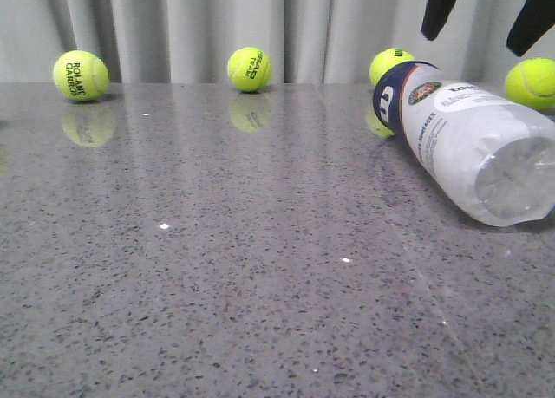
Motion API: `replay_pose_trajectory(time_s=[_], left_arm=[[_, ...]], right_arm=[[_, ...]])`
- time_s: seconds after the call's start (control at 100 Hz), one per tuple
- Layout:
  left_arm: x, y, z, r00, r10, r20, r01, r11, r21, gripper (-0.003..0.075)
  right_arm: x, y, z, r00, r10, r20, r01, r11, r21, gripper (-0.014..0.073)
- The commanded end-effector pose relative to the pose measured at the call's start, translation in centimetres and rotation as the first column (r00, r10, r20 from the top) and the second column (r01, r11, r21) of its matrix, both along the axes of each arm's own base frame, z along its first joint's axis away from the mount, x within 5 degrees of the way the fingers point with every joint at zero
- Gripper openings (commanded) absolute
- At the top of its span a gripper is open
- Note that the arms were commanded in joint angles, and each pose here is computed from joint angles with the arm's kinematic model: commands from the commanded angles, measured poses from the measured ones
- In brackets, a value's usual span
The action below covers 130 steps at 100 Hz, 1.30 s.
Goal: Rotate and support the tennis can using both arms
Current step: 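Grasp the can's middle with the right gripper and lift it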
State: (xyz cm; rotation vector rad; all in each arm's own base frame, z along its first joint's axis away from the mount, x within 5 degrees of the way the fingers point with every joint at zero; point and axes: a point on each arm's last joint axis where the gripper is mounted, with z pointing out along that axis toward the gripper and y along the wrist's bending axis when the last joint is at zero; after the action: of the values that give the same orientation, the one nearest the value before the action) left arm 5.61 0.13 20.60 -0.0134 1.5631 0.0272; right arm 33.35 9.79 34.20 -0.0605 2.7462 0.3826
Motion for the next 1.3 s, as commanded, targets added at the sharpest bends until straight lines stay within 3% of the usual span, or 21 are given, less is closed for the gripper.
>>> replay_pose_trajectory(time_s=[0.0, 0.31, 0.58, 0.66, 0.83, 0.92, 1.13, 1.23, 1.29], left_arm=[[-0.1, 0.0, -0.6, 0.997, -0.004, 0.071, 0.004, 1.000, -0.009, -0.0020], [-0.1, 0.0, -0.6, 0.997, -0.004, 0.071, 0.004, 1.000, -0.009, -0.0020], [-0.1, 0.0, -0.6, 0.997, -0.004, 0.071, 0.004, 1.000, -0.009, -0.0020], [-0.1, 0.0, -0.6, 0.997, -0.004, 0.071, 0.004, 1.000, -0.009, -0.0020], [-0.1, 0.0, -0.6, 0.997, -0.004, 0.071, 0.004, 1.000, -0.009, -0.0020], [-0.1, 0.0, -0.6, 0.997, -0.004, 0.071, 0.004, 1.000, -0.009, -0.0020], [-0.1, 0.0, -0.6, 0.997, -0.004, 0.071, 0.004, 1.000, -0.009, -0.0020], [-0.1, 0.0, -0.6, 0.997, -0.004, 0.071, 0.004, 1.000, -0.009, -0.0020], [-0.1, 0.0, -0.6, 0.997, -0.004, 0.071, 0.004, 1.000, -0.009, -0.0020]], right_arm=[[0.3, 0.3, 1.3, 0.999, -0.006, 0.047, 0.004, 0.999, 0.043, 0.0591], [2.5, 1.0, -2.6, 0.998, -0.006, -0.064, 0.008, 1.000, 0.030, 0.0591], [3.2, 1.2, -4.2, 0.994, 0.004, -0.107, -0.003, 1.000, 0.018, 0.0586], [3.2, 1.2, -4.2, 0.994, 0.005, -0.109, -0.003, 1.000, 0.017, 0.0535], [3.3, 1.2, -4.2, 0.995, 0.003, -0.100, -0.002, 1.000, 0.019, 0.0336], [3.5, 1.2, -3.8, 0.997, 0.014, -0.080, -0.013, 1.000, 0.019, 0.0295], [3.7, 2.3, -0.2, 0.974, 0.220, 0.063, -0.218, 0.975, -0.034, 0.0288], [3.3, 3.8, 2.0, 0.915, 0.376, 0.145, -0.366, 0.926, -0.094, 0.0288], [2.9, 5.0, 3.2, 0.856, 0.478, 0.199, -0.457, 0.878, -0.144, 0.0288]])
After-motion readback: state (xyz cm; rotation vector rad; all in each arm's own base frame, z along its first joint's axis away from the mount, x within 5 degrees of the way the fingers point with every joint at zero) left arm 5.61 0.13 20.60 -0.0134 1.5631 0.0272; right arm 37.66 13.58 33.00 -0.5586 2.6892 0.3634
